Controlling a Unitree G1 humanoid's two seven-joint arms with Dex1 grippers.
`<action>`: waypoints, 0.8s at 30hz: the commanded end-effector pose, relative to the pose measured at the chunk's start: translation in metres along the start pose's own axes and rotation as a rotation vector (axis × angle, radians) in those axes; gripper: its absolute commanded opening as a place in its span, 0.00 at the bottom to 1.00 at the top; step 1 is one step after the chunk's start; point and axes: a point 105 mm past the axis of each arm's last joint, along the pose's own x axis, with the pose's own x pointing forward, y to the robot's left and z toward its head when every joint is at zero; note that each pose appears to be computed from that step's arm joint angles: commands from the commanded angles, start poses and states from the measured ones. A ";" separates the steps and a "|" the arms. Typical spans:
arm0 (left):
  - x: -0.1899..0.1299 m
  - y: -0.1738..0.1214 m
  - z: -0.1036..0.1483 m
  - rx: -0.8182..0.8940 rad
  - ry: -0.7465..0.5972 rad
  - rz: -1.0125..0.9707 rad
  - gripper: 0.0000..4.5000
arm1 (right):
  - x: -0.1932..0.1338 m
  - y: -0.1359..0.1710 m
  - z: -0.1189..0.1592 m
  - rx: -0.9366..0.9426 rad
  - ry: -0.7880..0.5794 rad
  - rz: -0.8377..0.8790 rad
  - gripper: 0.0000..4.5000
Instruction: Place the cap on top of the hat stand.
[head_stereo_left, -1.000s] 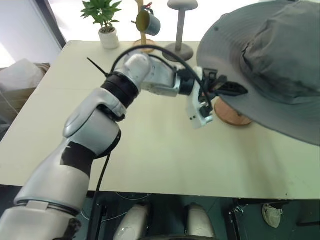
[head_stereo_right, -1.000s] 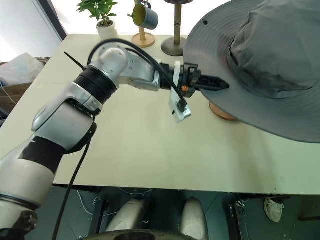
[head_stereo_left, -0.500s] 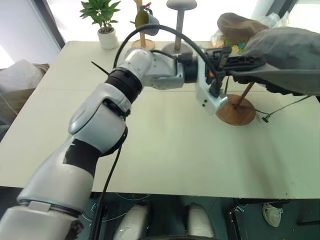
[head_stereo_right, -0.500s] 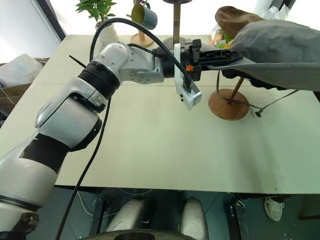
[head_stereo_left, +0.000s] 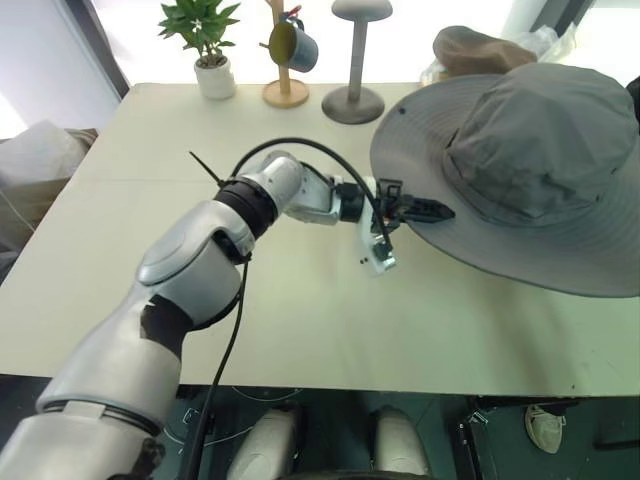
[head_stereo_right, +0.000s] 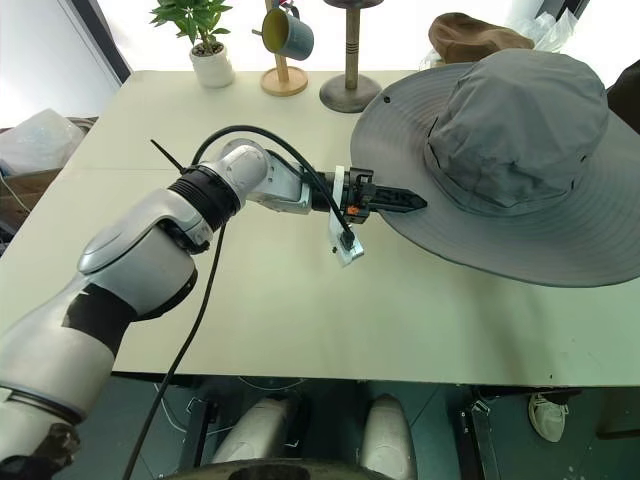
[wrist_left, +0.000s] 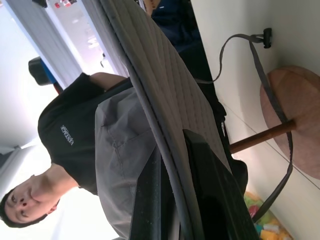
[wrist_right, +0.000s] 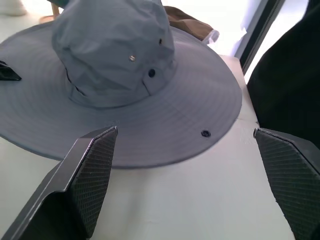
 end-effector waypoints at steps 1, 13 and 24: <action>0.002 0.013 -0.007 0.017 0.012 0.046 0.01 | -0.004 -0.002 0.013 -0.030 -0.031 -0.008 1.00; -0.007 0.031 -0.012 -0.030 0.016 0.111 0.99 | 0.008 0.002 0.012 0.007 -0.006 0.053 1.00; -0.063 0.047 -0.035 -0.168 0.165 0.166 0.99 | 0.027 -0.003 0.001 -0.051 0.059 0.112 1.00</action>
